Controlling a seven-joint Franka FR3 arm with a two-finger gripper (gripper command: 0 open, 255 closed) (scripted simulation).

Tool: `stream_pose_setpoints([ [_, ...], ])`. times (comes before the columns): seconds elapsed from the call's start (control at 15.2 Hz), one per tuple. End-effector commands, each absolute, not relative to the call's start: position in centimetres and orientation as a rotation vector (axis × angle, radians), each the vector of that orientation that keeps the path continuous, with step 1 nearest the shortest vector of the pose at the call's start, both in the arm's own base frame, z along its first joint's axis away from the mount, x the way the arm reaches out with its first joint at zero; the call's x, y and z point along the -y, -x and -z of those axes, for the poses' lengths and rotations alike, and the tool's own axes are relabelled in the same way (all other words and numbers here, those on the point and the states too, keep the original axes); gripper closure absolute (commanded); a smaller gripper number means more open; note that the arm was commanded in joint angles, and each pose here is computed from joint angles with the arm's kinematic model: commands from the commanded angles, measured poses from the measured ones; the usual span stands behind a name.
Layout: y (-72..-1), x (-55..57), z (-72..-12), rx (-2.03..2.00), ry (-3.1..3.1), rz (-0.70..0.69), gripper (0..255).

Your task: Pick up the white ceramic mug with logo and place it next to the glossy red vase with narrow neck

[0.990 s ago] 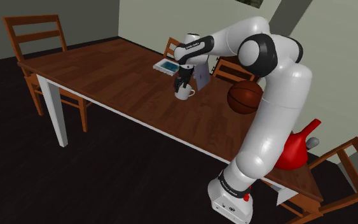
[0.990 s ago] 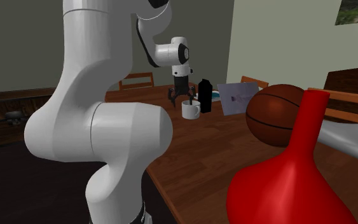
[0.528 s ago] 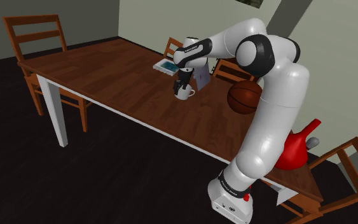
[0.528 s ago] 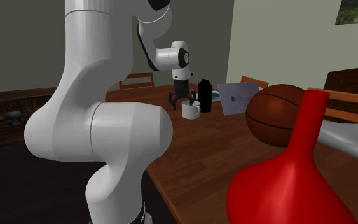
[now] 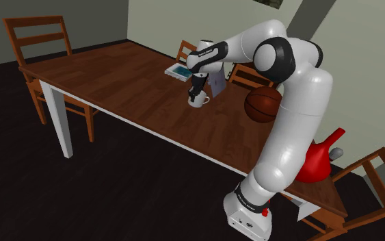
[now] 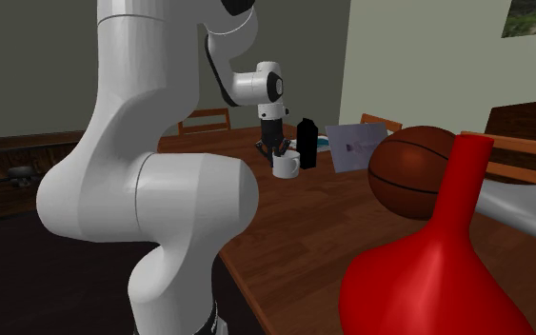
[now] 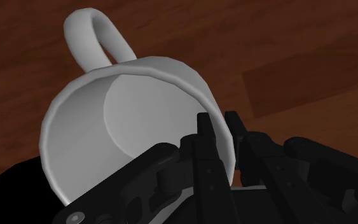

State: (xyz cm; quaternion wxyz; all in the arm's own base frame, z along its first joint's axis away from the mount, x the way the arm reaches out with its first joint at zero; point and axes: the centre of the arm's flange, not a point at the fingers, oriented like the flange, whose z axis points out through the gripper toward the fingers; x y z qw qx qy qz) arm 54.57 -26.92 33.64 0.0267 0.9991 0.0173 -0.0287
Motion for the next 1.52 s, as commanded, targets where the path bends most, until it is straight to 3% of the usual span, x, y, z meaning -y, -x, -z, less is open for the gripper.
stream_pose_setpoints([
  [0.0,-54.6,26.9,-33.6,-0.053,-3.086,0.089,255],
  [1.45,-54.6,26.9,-43.1,-0.053,-3.086,0.089,255],
])
